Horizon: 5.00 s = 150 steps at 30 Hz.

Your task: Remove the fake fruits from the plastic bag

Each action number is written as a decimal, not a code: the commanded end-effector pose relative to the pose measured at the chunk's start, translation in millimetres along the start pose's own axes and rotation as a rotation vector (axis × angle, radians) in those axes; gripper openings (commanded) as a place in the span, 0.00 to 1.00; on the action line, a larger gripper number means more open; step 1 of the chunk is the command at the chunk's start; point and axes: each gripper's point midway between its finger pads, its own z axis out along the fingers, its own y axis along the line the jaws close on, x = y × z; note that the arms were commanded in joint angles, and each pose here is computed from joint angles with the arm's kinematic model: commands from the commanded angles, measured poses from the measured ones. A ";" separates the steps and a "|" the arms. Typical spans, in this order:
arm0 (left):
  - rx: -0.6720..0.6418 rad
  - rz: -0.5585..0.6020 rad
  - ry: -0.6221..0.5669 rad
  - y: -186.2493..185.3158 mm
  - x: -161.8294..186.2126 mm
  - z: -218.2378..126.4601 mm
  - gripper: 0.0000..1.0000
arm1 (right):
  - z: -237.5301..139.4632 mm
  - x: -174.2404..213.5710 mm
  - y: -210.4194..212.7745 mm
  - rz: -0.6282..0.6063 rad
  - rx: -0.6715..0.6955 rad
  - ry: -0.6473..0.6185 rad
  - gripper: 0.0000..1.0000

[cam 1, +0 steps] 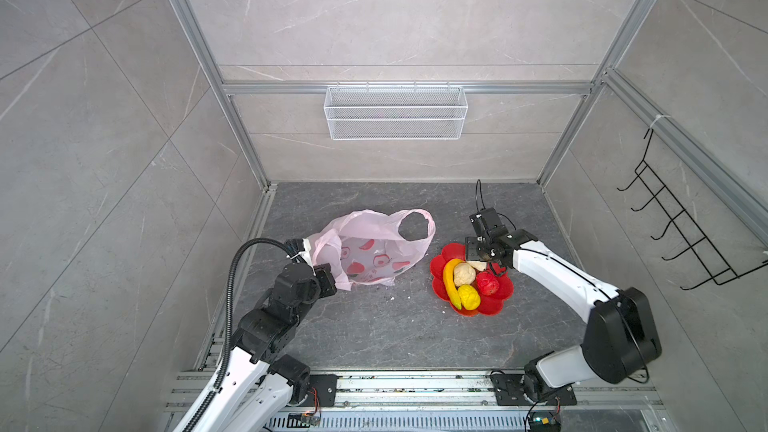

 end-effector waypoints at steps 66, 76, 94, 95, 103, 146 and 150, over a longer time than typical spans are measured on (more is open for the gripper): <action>0.244 0.138 -0.068 -92.2 -84.0 -20.1 0.00 | 21.8 80.9 435.1 -0.070 -0.634 -0.003 0.69; 0.310 0.167 -0.111 -110.0 -100.0 -28.8 0.00 | 26.0 79.3 407.0 0.001 -0.579 -0.033 0.70; 0.415 0.333 -0.215 -162.0 -157.4 -45.2 0.00 | 33.4 78.9 373.2 0.087 -0.531 -0.034 0.70; 0.416 0.336 -0.212 -162.7 -157.1 -43.7 0.00 | 32.3 78.1 370.5 0.095 -0.527 -0.039 0.70; 0.337 0.270 -0.156 -126.9 -124.2 -44.9 0.00 | 24.6 68.1 343.1 0.102 -0.455 -0.106 0.70; -0.524 -0.193 0.379 79.2 46.8 -111.4 0.00 | -8.1 104.4 401.6 -0.324 -0.608 0.085 0.78; -0.479 -0.215 0.362 77.0 51.4 -107.4 0.00 | -0.6 106.4 405.6 -0.325 -0.594 0.093 0.80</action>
